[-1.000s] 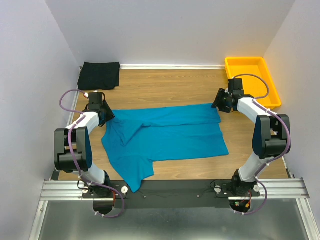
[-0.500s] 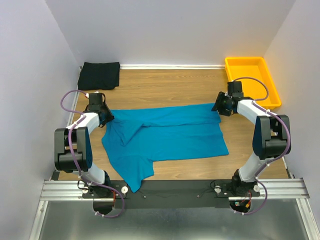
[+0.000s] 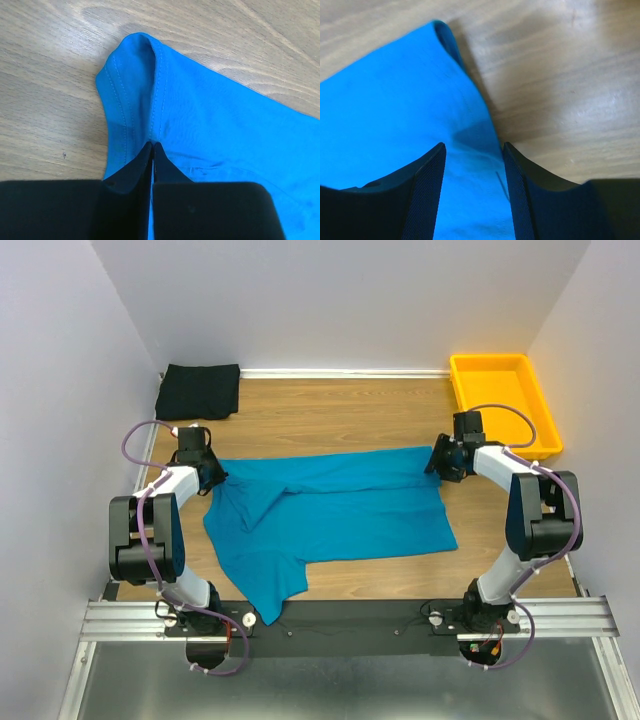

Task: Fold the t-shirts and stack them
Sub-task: Fold the tshirt

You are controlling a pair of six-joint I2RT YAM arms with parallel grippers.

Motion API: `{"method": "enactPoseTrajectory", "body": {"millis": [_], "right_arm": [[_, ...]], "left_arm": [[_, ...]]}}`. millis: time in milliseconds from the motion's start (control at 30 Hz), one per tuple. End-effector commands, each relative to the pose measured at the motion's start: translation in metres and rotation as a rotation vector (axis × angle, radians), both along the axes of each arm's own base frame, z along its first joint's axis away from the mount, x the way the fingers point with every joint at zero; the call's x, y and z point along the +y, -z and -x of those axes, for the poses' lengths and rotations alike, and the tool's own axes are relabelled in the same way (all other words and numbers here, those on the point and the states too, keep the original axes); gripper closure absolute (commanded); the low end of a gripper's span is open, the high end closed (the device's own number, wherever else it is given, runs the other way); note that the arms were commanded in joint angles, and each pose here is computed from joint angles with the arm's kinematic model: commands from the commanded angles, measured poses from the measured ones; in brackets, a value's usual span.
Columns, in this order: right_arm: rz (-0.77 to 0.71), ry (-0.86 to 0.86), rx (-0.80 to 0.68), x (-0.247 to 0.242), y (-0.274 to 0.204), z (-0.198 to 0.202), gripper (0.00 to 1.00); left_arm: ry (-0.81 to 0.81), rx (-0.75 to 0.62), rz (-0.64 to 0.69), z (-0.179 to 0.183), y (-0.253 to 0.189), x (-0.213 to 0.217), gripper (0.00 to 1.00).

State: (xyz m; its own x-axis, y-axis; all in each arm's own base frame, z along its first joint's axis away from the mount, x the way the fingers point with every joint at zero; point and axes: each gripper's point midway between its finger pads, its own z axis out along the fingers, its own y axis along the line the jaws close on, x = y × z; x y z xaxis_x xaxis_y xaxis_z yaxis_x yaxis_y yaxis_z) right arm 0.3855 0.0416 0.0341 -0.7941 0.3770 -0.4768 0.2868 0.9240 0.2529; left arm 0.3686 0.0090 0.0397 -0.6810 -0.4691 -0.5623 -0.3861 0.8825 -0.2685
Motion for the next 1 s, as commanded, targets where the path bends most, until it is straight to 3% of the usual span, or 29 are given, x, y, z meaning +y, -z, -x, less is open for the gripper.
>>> {"method": "enactPoseTrajectory", "body": {"millis": [0, 233, 333, 533, 567, 967], "right_arm": [[0.046, 0.063, 0.002, -0.014, 0.0, 0.01, 0.43], [0.049, 0.071, 0.032, -0.017, 0.009, 0.016, 0.44], [0.046, 0.067, 0.024, -0.016, 0.007, 0.014, 0.53], [0.047, 0.061, 0.004, -0.016, -0.009, 0.012, 0.96], [0.05, 0.061, -0.002, -0.016, -0.013, 0.012, 0.99], [-0.048, 0.027, 0.088, 0.002, -0.017, 0.031, 0.99]], "left_arm": [[0.002, -0.04, -0.017, -0.01, -0.013, 0.004, 0.92], [-0.016, -0.053, -0.058, -0.015, -0.026, 0.013, 0.92], [-0.015, -0.058, -0.056, -0.018, -0.03, 0.012, 0.92], [-0.027, -0.05, -0.085, -0.022, -0.04, 0.018, 0.93], [-0.03, -0.045, -0.092, -0.022, -0.041, 0.019, 0.93], [-0.069, 0.05, -0.179, -0.027, -0.039, 0.038, 0.95]]}}
